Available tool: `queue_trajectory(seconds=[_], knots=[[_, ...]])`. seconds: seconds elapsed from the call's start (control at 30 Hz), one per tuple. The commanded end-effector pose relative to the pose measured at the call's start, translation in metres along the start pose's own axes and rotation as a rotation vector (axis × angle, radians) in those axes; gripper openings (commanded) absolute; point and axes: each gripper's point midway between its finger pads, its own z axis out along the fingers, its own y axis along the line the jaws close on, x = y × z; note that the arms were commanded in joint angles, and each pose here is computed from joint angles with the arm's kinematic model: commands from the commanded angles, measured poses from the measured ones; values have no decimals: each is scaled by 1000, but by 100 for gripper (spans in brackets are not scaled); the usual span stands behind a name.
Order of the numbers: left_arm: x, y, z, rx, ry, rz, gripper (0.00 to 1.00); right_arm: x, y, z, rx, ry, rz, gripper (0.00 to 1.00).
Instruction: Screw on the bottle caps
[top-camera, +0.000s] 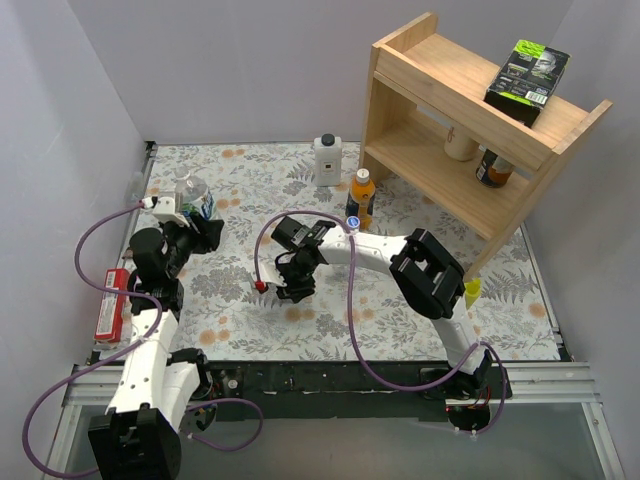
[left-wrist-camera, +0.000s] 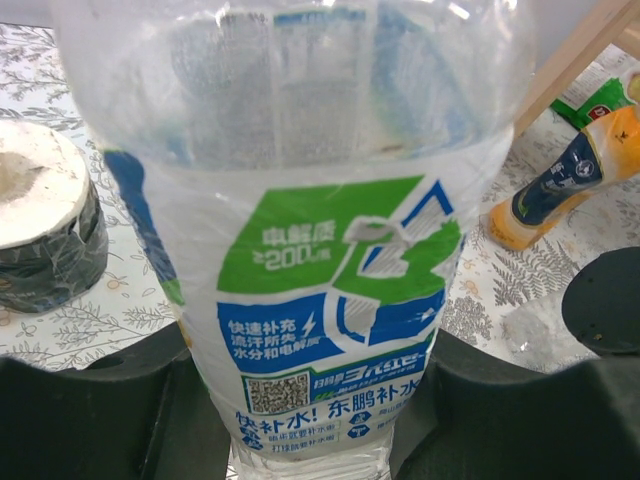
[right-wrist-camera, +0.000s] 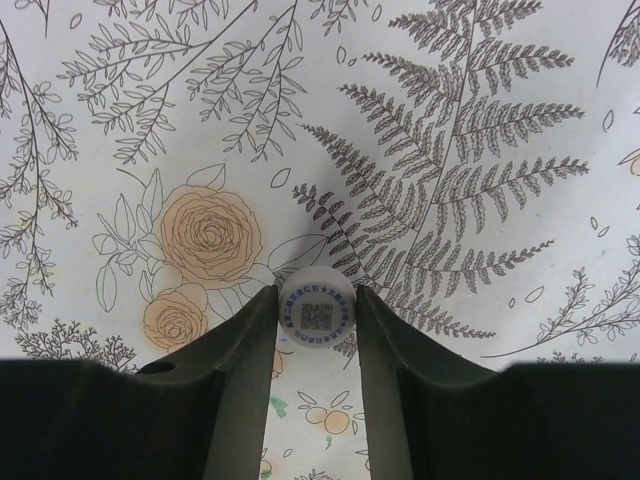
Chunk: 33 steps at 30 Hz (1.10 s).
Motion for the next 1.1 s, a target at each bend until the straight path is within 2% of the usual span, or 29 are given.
queue_trajectory(seconds=[0.0,0.27,0.33,0.47,0.53,0.63,0.67,0.73,0.87,0.9,1.07], knots=[[4,-7,0,58,-4,29,0,10,8,0,2,36,-15,44],[13,-12,0,100,15,52,0,2,3,-11,25,34,-17,31],[19,-33,-3,241,23,91,0,-3,2,-27,48,32,-18,29],[54,-71,-8,539,84,205,0,-32,12,-105,97,-43,-22,27],[74,-79,-6,627,128,232,0,-44,26,-134,88,-72,-36,27],[96,-92,-7,757,125,326,0,-62,43,-178,126,-102,-55,27],[105,-109,-12,833,126,351,0,-70,48,-191,138,-119,-60,26],[115,-116,-12,869,90,400,0,-85,56,-213,150,-146,-38,25],[141,-140,-19,992,105,447,0,-108,60,-247,198,-188,-23,25],[135,-147,-19,1015,52,476,0,-111,60,-249,200,-195,-24,25],[155,-168,-35,1093,24,534,0,-112,61,-249,169,-175,16,24]])
